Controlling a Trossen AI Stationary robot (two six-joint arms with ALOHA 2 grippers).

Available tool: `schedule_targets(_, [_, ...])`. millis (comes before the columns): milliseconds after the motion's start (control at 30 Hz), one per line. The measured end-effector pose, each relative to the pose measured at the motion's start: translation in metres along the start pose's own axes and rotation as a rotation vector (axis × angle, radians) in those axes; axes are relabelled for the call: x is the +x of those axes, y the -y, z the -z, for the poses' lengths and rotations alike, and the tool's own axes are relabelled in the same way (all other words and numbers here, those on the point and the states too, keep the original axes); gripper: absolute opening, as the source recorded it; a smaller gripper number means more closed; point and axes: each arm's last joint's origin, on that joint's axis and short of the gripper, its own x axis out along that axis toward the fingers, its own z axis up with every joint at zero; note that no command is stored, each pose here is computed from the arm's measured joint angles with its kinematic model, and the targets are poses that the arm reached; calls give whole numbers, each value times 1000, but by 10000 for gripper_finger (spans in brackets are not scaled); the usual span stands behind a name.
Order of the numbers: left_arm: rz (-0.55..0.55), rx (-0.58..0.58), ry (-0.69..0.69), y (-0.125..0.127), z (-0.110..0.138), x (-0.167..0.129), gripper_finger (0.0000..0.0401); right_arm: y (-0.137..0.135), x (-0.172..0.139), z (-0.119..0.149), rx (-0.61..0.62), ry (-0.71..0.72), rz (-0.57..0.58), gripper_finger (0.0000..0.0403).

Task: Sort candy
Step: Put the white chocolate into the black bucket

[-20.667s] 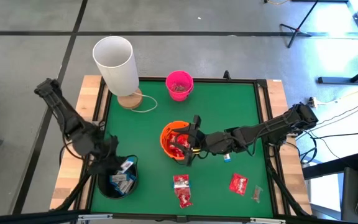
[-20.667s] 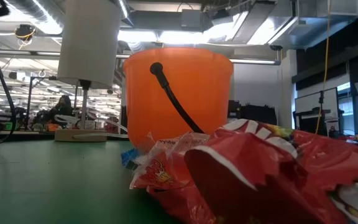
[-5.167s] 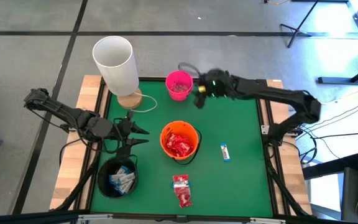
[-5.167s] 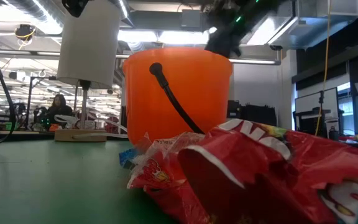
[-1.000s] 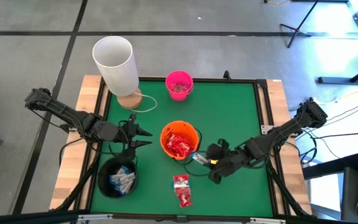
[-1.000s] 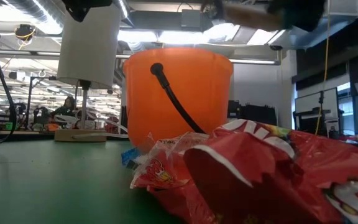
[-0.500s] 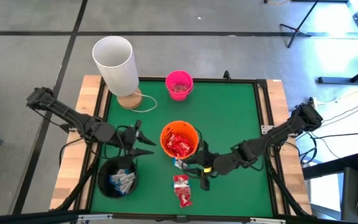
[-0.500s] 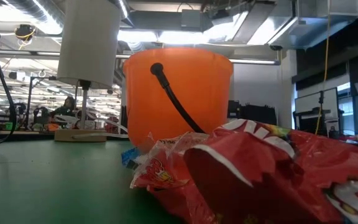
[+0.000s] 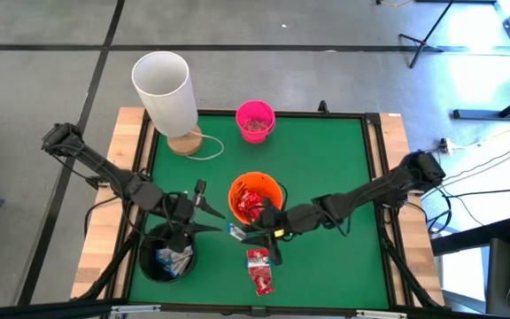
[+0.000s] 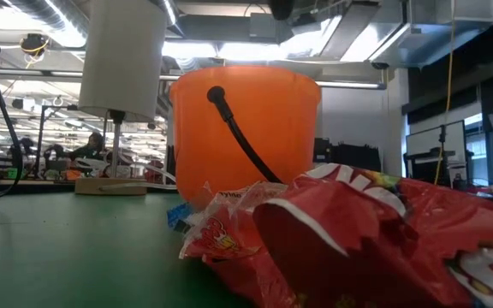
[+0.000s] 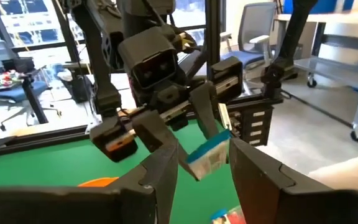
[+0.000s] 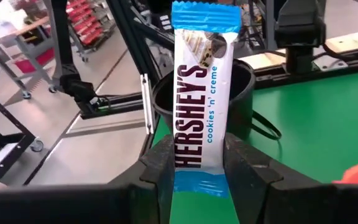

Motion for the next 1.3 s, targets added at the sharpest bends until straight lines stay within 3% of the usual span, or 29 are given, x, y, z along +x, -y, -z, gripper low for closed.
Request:
schedule_targets(300, [22,62,3,1,1,2,135,6,7,2,10,1,-42,122])
schedule_targets(667, [13,66,-38,4,12,16,135,6,8,4,12,-5,-40,122])
schedule_targets(1033, [75,64,-40,6,14,19,136,6,8,4,13,-6,-42,122])
schedule_targets(1300, [70,54,-54,6,19,26,195,9,8,3,20,-3,-34,122])
